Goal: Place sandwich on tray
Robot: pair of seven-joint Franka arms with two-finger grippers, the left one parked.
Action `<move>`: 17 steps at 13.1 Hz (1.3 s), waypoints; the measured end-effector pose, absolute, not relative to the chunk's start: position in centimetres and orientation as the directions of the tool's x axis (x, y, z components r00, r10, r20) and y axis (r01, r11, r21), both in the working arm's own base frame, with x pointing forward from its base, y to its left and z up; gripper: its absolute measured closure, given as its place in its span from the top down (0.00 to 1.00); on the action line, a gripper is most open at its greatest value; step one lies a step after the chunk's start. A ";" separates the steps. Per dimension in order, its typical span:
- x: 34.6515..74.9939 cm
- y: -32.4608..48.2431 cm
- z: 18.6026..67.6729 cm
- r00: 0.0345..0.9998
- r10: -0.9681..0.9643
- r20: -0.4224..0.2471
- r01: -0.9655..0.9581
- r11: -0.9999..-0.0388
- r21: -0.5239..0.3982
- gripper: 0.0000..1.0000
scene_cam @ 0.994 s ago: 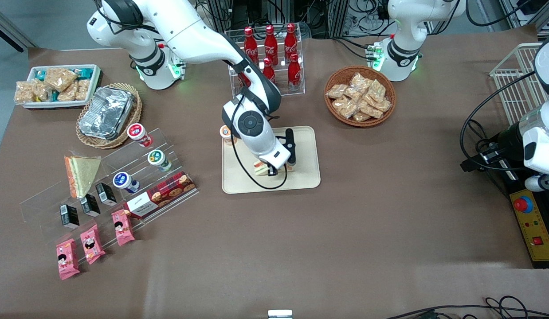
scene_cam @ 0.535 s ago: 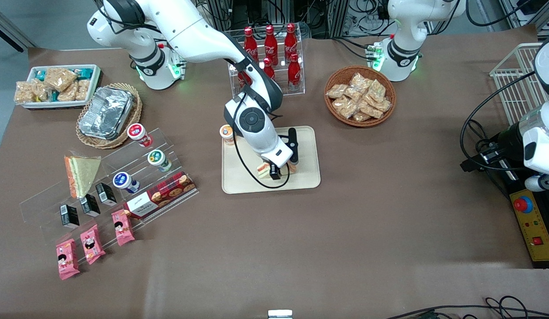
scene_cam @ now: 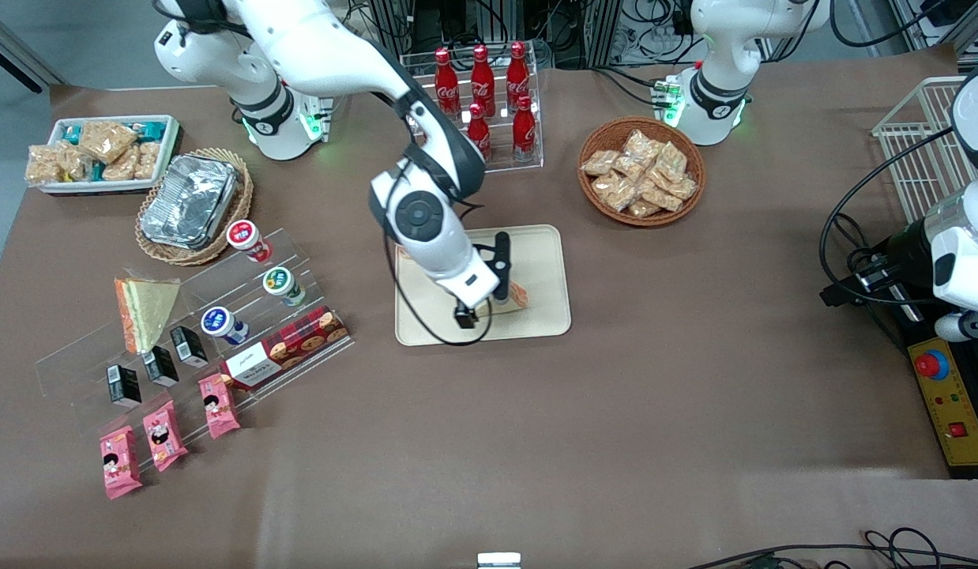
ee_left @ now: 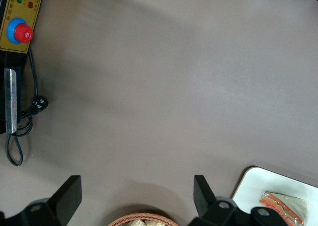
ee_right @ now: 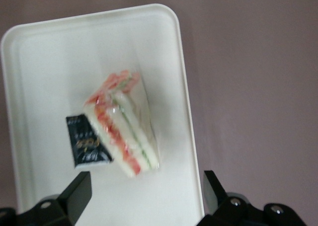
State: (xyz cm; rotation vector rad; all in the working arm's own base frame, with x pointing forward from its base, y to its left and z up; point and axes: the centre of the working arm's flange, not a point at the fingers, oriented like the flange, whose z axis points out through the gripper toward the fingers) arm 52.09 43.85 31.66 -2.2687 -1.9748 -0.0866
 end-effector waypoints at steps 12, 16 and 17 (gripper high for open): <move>53.0 26.0 49.3 0.834 0.511 -0.207 0.534 -0.842 0.073 1.00; 52.9 13.7 57.5 0.921 0.356 -0.160 0.370 -0.927 0.064 1.00; 52.7 11.0 58.6 0.936 0.317 -0.156 0.328 -0.943 0.055 1.00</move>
